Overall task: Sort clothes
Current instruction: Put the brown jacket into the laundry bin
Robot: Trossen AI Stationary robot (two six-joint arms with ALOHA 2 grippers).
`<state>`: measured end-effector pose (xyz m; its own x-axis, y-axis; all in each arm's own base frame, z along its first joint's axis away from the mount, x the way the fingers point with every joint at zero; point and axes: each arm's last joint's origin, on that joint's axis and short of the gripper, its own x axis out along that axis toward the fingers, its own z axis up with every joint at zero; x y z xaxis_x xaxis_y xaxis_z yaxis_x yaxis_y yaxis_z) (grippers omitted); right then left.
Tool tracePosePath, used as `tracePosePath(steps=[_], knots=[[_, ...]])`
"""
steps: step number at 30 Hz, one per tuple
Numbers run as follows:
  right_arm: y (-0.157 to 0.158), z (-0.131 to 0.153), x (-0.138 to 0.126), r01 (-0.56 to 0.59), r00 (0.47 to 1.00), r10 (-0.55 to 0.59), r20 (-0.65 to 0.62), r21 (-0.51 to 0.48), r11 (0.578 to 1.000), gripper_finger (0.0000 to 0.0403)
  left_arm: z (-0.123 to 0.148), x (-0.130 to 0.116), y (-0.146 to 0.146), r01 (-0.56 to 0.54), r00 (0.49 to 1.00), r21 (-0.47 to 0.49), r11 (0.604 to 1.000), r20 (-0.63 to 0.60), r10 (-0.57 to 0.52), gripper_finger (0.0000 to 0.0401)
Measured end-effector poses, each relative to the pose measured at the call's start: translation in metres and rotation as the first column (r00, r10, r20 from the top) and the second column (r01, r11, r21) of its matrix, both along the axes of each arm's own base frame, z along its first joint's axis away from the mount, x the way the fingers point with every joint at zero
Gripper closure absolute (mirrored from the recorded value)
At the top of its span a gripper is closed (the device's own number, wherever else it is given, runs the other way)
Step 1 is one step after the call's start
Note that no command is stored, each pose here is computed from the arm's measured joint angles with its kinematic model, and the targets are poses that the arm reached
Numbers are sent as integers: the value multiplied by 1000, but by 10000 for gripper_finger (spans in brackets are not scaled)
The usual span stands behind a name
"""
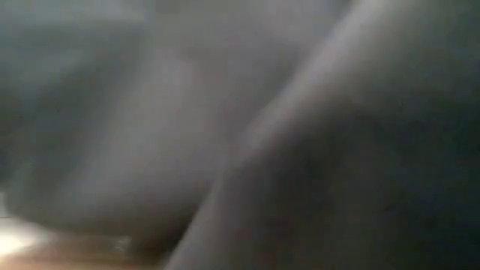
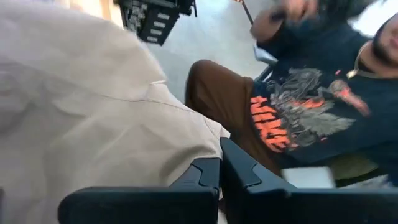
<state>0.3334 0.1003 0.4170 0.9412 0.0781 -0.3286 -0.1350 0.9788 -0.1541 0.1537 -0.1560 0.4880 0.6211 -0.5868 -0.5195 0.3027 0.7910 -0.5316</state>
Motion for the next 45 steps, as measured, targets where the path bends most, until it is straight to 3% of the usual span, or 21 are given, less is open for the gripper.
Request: tracePosePath(steps=[4, 7, 9, 12, 14, 16, 18, 19, 22, 24, 28, 30, 33, 35, 37, 40, 45], knots=[[1, 73, -54, -37, 971, 42, 235, -27, 999, 403, 5, 2, 11, -20, 985, 146, 989, 172, -5, 401], [-6, 111, -81, -40, 920, 54, 389, -44, 998, 403, 15, 4, 27, -221, 921, 288, 932, 376, 103, 401], [-14, 131, -92, -5, 883, 37, 469, -69, 998, 403, 29, 3, 40, -409, 825, 331, 850, 531, 190, 401], [-30, 155, -105, 131, 833, -62, 550, -87, 988, 403, 59, -7, 61, -665, 615, 260, 700, 722, 317, 401], [-42, 170, -111, 199, 791, -118, 600, -69, 978, 403, 81, -18, 76, -759, 480, 180, 626, 804, 351, 401], [-54, 183, -117, 236, 752, -156, 640, -41, 971, 403, 100, -30, 89, -807, 362, 97, 583, 861, 357, 401], [-65, 192, -122, 233, 725, -172, 667, -3, 972, 403, 114, -42, 101, -823, 277, 26, 567, 891, 361, 401], [-68, 194, -123, 216, 722, -172, 670, 17, 976, 403, 118, -48, 106, -816, 253, 0, 578, 899, 358, 401], [-74, 194, -123, 132, 741, -138, 657, 59, 989, 403, 124, -61, 114, -781, 230, -29, 624, 915, 330, 401], [-73, 190, -120, 72, 770, -103, 629, 75, 995, 403, 125, -64, 114, -744, 226, -35, 667, 927, 301, 401], [-63, 174, -105, -13, 859, -60, 509, 138, 990, 403, 122, -66, 110, -594, 265, -28, 804, 937, 229, 401], [-52, 161, -95, -48, 915, -24, 402, 166, 985, 403, 116, -60, 103, -518, 337, 19, 855, 923, 183, 401], [-29, 132, -81, -77, 983, 44, 177, 184, 980, 403, 99, -44, 89, -415, 486, 115, 902, 867, 113, 401], [-13, 111, -75, -78, 997, 79, 5, 203, 976, 403, 83, -27, 75, -352, 595, 183, 918, 801, 68, 401], [2, 93, -73, -27, 987, 62, -148, 231, 973, 403, 66, -8, 60, -310, 674, 237, 921, 738, 37, 401], [25, 76, -74, 68, 962, 5, -274, 256, 964, 403, 39, 21, 34, -250, 750, 323, 913, 661, -28, 401], [78, 66, -91, 94, 955, -2, -295, 298, 950, 403, 5, 56, -1, -182, 821, 393, 901, 565, -80, 401]])
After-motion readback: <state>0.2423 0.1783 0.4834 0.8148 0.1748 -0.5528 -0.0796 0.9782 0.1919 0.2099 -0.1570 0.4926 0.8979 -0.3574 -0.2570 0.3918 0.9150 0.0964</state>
